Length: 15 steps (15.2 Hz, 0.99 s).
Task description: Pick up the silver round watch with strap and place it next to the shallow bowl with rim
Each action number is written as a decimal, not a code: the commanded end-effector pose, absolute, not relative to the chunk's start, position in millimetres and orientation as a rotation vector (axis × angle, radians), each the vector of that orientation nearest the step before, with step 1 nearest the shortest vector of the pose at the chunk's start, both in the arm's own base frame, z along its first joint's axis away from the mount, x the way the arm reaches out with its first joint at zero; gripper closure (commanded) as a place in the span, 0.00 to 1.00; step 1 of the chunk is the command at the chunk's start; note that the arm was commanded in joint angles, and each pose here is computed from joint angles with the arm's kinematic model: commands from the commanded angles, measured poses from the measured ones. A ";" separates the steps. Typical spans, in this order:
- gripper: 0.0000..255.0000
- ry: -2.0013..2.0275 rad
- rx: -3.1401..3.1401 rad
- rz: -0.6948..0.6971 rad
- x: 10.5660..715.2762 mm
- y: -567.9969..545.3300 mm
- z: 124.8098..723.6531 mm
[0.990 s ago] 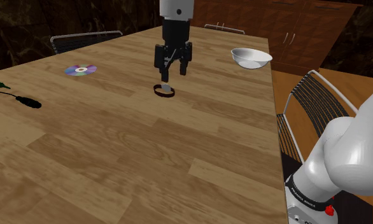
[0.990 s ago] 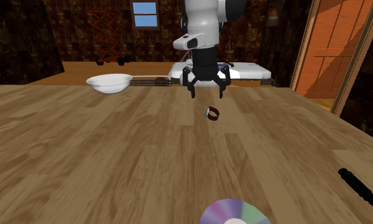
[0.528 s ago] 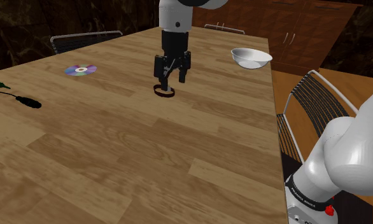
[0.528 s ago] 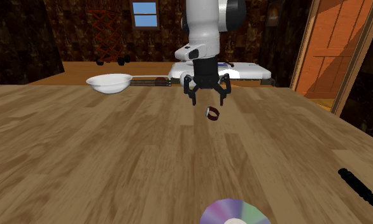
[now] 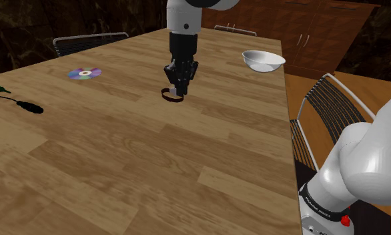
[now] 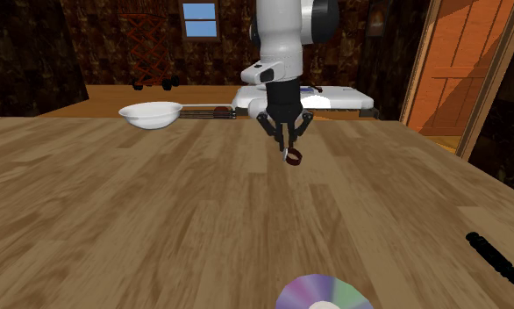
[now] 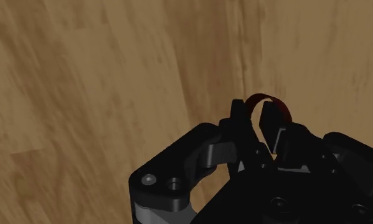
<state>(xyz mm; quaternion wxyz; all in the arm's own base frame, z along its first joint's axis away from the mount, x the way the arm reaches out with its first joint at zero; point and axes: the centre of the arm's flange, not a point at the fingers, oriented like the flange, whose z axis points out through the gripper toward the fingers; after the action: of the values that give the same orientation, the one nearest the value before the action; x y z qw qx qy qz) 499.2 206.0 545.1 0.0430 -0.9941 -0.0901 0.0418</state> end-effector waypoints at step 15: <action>1.00 -0.276 -3.040 0.128 499.2 206.0 587.2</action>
<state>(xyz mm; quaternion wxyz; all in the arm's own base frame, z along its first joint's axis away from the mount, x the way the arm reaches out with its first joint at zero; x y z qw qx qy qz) 498.8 205.4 581.3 0.0432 -0.9941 -0.0902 0.0416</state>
